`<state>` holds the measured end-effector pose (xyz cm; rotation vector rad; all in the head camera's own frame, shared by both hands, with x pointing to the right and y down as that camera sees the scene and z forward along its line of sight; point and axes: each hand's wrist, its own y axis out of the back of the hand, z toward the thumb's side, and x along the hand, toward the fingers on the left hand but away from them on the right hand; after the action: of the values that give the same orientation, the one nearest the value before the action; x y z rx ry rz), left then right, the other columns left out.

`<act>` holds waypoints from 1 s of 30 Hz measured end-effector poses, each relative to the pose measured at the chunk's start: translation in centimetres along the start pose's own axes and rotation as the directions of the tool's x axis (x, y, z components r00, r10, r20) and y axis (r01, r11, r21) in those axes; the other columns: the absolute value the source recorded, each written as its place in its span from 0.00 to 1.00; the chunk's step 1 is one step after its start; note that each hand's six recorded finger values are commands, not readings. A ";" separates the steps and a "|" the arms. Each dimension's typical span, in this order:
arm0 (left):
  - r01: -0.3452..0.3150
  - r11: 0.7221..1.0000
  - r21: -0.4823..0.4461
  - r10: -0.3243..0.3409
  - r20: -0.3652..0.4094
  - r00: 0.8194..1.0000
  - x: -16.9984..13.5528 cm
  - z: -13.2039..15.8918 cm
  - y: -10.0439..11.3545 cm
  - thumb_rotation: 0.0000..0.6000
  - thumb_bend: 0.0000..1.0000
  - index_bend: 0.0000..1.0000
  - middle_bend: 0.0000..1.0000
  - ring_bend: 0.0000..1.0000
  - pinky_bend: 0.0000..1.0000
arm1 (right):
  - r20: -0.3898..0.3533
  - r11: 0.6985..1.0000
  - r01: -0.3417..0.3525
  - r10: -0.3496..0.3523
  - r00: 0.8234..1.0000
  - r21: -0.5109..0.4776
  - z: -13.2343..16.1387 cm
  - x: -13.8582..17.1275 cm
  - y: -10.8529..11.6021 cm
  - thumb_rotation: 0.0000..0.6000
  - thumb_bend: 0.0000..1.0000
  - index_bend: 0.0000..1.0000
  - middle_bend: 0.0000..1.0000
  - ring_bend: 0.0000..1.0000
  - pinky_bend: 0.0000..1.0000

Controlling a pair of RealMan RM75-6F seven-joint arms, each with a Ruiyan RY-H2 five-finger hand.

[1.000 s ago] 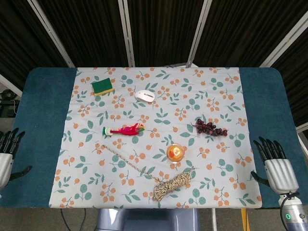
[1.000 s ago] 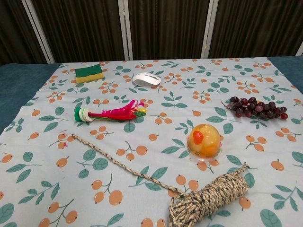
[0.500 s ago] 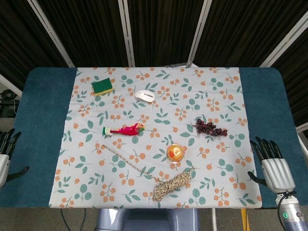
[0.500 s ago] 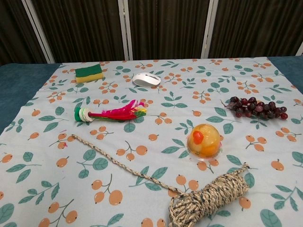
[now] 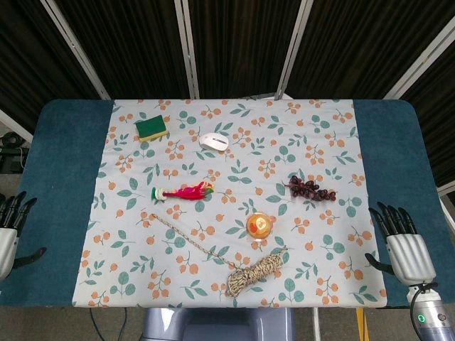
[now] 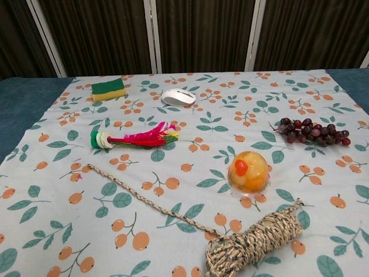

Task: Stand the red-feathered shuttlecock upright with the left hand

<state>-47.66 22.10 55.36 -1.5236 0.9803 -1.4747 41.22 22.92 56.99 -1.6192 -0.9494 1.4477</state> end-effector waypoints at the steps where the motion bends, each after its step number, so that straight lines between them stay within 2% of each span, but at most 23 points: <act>1: -0.001 1.000 -0.002 0.001 0.003 1.000 0.1 0.2 0.0 1.00 0.14 0.17 0.00 0.00 0.00 | 0.000 1.000 -0.001 0.001 1.000 -0.002 0.0 0.0 0.0 1.00 0.11 0.09 0.00 0.00 0.00; 6: 0.002 0.999 -0.034 -0.002 0.020 1.000 1.0 1.5 0.1 1.00 0.21 0.27 0.00 0.00 0.00 | -0.006 1.000 -0.006 0.005 1.000 -0.013 0.2 0.2 0.0 1.00 0.11 0.09 0.00 0.00 0.00; 12: 0.035 0.994 -0.108 -0.032 0.025 0.999 4.0 4.7 0.1 1.00 0.24 0.28 0.00 0.00 0.00 | -0.010 1.000 -0.011 0.011 1.000 -0.026 0.3 0.3 0.0 1.00 0.11 0.10 0.00 0.00 0.00; 16: 0.066 0.993 -0.098 -0.062 0.040 0.997 6.5 7.3 -0.1 1.00 0.24 0.29 0.00 0.00 0.01 | -0.003 0.999 -0.016 0.016 1.000 -0.042 0.2 0.2 0.0 1.00 0.11 0.10 0.00 0.00 0.00; 22: 0.099 0.993 -0.069 -0.095 0.068 0.993 10.6 12.8 -0.8 1.00 0.24 0.30 0.00 0.00 0.01 | 0.011 0.997 -0.022 0.023 1.000 -0.068 -0.2 0.3 0.1 1.00 0.11 0.11 0.00 0.00 0.00; 30: 0.192 0.977 -0.091 -0.183 0.104 0.978 14.2 21.5 -2.9 1.00 0.27 0.38 0.00 0.00 0.02 | 0.025 0.995 -0.020 0.023 0.999 -0.101 -0.7 0.5 0.5 1.00 0.11 0.11 0.00 0.00 0.00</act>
<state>-25.72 10.64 63.21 -1.7841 0.8863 -1.4855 41.96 23.08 56.39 -1.6914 -1.0374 1.4597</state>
